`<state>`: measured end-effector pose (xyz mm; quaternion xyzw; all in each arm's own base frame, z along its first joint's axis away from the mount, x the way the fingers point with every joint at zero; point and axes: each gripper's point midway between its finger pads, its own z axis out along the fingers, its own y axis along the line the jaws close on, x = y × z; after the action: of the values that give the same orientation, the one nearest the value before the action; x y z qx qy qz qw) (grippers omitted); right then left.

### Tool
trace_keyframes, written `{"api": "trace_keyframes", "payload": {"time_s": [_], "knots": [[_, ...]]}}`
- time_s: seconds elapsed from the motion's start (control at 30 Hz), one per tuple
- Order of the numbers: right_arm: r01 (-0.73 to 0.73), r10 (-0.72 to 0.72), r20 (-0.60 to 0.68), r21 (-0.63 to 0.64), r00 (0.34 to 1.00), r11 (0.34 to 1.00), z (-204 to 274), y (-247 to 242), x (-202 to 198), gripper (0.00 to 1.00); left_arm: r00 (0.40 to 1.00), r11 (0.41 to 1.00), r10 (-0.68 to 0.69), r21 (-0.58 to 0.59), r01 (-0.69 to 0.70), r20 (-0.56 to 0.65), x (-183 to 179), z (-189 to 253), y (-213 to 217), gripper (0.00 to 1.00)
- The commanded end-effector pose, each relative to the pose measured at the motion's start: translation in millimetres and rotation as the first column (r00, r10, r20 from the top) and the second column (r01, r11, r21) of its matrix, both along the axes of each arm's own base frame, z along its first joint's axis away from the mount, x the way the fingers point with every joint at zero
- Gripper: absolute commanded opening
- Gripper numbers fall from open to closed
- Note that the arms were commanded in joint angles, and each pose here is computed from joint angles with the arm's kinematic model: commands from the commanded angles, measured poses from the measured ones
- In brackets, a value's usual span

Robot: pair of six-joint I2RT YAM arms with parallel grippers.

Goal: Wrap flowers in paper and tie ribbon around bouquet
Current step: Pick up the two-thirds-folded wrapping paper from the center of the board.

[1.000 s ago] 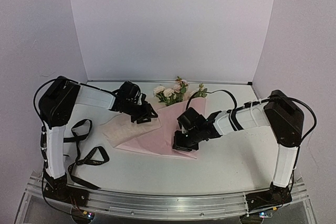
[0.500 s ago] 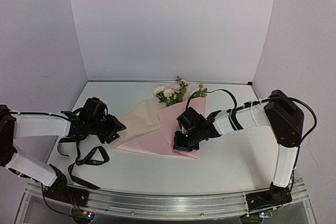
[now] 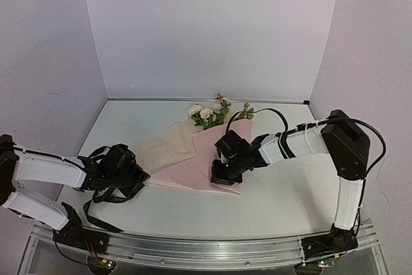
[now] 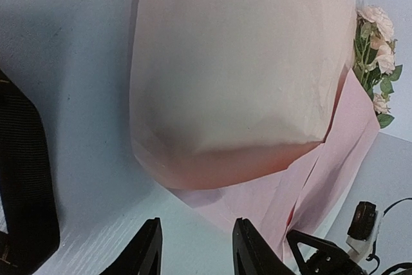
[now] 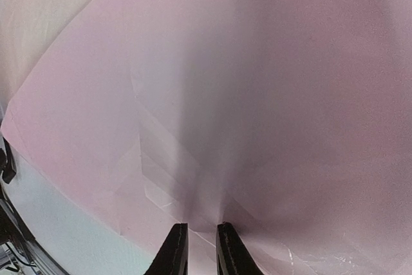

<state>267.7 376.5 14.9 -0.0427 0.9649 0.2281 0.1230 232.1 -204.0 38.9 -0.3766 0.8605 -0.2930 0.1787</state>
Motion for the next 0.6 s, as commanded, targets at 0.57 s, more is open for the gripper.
{"api": "trace_keyframes", "payload": {"time_s": [0.57], "knots": [[-0.009,0.005,-0.05,-0.077,0.999,0.997,-26.6,-8.1,-5.8,0.17,0.997,0.995,0.071,0.073,-0.074,0.034,20.3,-23.6,3.4,0.24]]}}
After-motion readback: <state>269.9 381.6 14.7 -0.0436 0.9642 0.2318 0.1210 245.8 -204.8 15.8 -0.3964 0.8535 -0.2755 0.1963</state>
